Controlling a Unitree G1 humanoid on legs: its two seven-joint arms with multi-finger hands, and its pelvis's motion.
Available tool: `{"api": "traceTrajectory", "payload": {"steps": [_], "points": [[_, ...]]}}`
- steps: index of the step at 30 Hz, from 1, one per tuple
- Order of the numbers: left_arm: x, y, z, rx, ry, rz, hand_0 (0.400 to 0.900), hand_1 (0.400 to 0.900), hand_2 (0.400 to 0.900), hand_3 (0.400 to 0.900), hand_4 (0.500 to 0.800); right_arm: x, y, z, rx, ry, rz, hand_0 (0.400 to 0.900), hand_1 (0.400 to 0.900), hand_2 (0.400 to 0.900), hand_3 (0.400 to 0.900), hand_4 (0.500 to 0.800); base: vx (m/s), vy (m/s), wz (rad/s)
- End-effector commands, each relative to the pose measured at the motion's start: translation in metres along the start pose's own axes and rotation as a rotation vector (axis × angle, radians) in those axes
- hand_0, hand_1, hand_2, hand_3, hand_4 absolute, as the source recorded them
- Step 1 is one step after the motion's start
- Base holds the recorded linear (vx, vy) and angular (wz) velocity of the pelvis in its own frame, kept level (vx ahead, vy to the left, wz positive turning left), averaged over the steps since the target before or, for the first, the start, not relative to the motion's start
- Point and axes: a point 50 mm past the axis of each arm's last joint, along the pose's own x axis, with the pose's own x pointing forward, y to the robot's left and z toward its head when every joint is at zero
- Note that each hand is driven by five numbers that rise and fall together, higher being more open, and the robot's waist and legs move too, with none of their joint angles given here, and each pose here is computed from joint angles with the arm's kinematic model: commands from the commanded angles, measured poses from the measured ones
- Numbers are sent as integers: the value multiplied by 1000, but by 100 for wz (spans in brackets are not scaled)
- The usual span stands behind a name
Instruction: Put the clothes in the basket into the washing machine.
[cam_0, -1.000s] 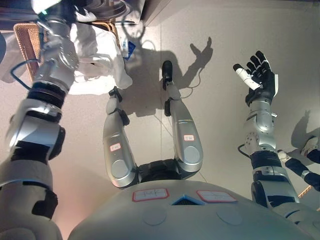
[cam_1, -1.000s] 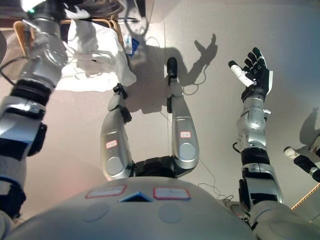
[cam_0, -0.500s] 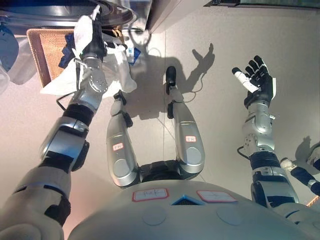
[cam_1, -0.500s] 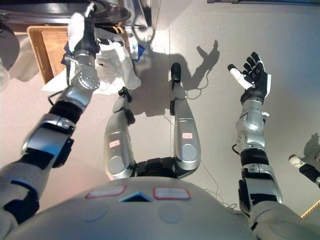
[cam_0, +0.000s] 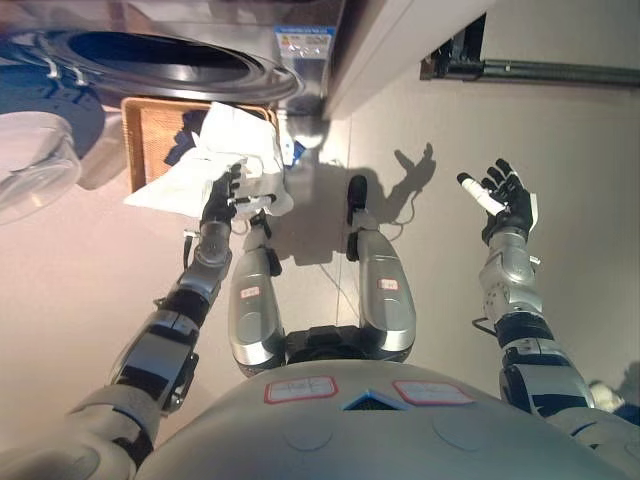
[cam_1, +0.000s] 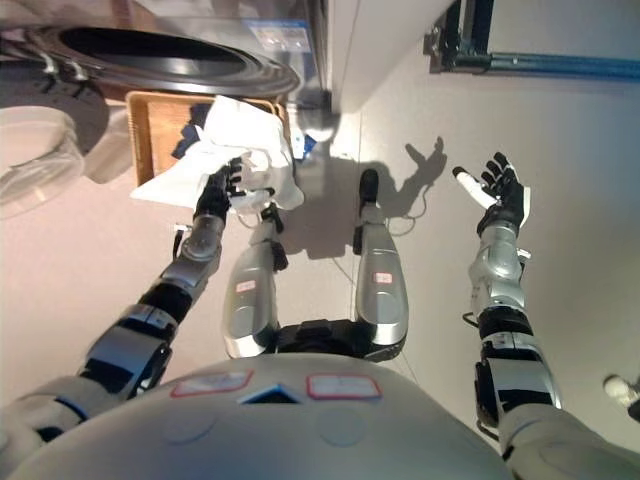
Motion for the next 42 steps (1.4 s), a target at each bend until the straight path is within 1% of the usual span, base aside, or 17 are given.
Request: {"api": "traceTrajectory", "payload": {"steps": [1, 4, 6, 10, 11, 17, 20, 25, 33, 38, 40, 42], "points": [[-3, 12, -15, -140, 36, 22, 900, 900, 900, 900, 800, -13, -24, -24, 1, 79, -62, 900, 900, 900, 900, 800, 90, 20, 11], [-12, 10, -47, -166, 181, 16, 900, 900, 900, 900, 800, -16, -26, -42, -33, 174, -54, 900, 900, 900, 900, 800, 98, 16, 10], [-19, 7, -65, -139, 268, 3, 900, 900, 900, 900, 800, -19, -25, -54, -51, 241, -46, 900, 900, 900, 900, 800, 102, 18, 4], [-33, 3, -90, -109, 368, -25, 900, 900, 900, 900, 800, -31, -26, -79, -100, 366, -12, 900, 900, 900, 900, 800, 110, 15, 6], [-39, 2, -98, -82, 406, -34, 900, 900, 900, 900, 800, -34, -25, -86, -128, 401, 4, 900, 900, 900, 900, 800, 110, 24, 4], [-56, -7, -121, -57, 517, -83, 900, 900, 900, 900, 800, -60, -17, -122, -251, 580, 95, 900, 900, 900, 900, 800, 73, 20, 9], [-59, -8, -124, -77, 530, -83, 900, 900, 900, 900, 800, -72, -15, -134, -272, 643, 118, 900, 900, 900, 900, 800, 56, 14, 18], [-57, -11, -120, -69, 495, -91, 900, 900, 900, 900, 800, -83, -13, -146, -280, 697, 134, 900, 900, 900, 900, 800, 53, 14, 14], [-61, -11, -124, -37, 509, -94, 900, 900, 900, 900, 800, -82, -3, -144, -272, 671, 162, 900, 900, 900, 900, 800, 40, 9, 8], [-58, -9, -120, -14, 480, -87, 900, 900, 900, 900, 800, -84, -1, -145, -273, 669, 165, 900, 900, 900, 900, 800, 30, 1, 7], [-55, -9, -116, 17, 457, -87, 900, 900, 900, 900, 800, -84, 0, -145, -274, 667, 167, 900, 900, 900, 900, 800, 21, -6, 7], [-55, -5, -116, 4, 453, -65, 900, 900, 900, 900, 800, -84, 1, -146, -263, 662, 166, 900, 900, 900, 900, 800, 8, -3, 2]]}}
